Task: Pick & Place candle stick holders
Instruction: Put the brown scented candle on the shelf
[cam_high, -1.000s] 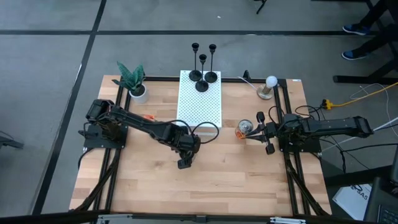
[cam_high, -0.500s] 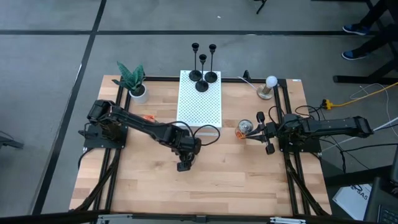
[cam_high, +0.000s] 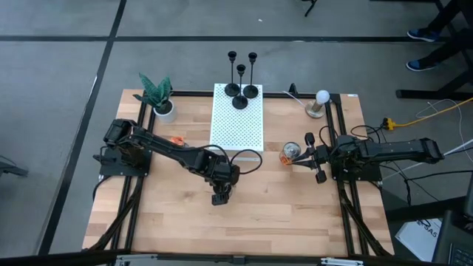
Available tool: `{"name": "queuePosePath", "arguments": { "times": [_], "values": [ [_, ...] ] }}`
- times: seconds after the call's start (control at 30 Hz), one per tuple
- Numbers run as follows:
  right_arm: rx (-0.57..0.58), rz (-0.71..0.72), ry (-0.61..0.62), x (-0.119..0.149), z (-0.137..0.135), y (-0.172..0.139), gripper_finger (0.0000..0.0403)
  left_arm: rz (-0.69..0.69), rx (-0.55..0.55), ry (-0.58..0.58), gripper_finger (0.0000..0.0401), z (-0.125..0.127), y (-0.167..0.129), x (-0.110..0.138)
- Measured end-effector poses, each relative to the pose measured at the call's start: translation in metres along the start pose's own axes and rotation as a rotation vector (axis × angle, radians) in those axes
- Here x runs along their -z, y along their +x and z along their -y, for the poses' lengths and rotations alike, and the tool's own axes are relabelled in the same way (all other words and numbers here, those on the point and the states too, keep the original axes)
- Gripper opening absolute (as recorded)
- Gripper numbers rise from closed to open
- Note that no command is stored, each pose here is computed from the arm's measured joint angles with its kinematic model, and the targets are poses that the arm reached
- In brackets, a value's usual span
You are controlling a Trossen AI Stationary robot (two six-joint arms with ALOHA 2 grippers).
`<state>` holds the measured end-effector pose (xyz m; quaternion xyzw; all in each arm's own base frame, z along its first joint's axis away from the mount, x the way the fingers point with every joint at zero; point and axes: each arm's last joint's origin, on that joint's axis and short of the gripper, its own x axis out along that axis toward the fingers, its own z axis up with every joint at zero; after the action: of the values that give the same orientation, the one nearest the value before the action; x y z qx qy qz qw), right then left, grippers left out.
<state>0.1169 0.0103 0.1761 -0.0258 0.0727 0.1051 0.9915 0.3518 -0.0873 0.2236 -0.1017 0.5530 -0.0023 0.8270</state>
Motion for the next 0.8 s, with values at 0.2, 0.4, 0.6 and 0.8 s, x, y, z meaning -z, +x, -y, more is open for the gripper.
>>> {"name": "queuePosePath", "arguments": {
  "times": [0.2,0.4,0.6,0.8],
  "values": [
    [0.0,0.001,0.0,-0.0001,0.0,0.0,0.0039,0.016,0.007,-0.007,0.04,0.0007,0.0,-0.0016],
    [0.0,0.0,0.0,-0.0001,0.0,0.0,0.0039,0.026,0.009,-0.018,0.04,0.001,0.0,-0.0025],
    [0.0,0.001,0.0,-0.0002,0.0,0.0,0.0039,0.041,0.016,-0.018,0.04,0.0016,-0.0001,-0.0039],
    [0.0,0.0,0.0,-0.0001,0.0,0.0,0.0039,0.041,0.016,-0.021,0.04,0.0016,-0.0001,-0.004]
  ]
}}
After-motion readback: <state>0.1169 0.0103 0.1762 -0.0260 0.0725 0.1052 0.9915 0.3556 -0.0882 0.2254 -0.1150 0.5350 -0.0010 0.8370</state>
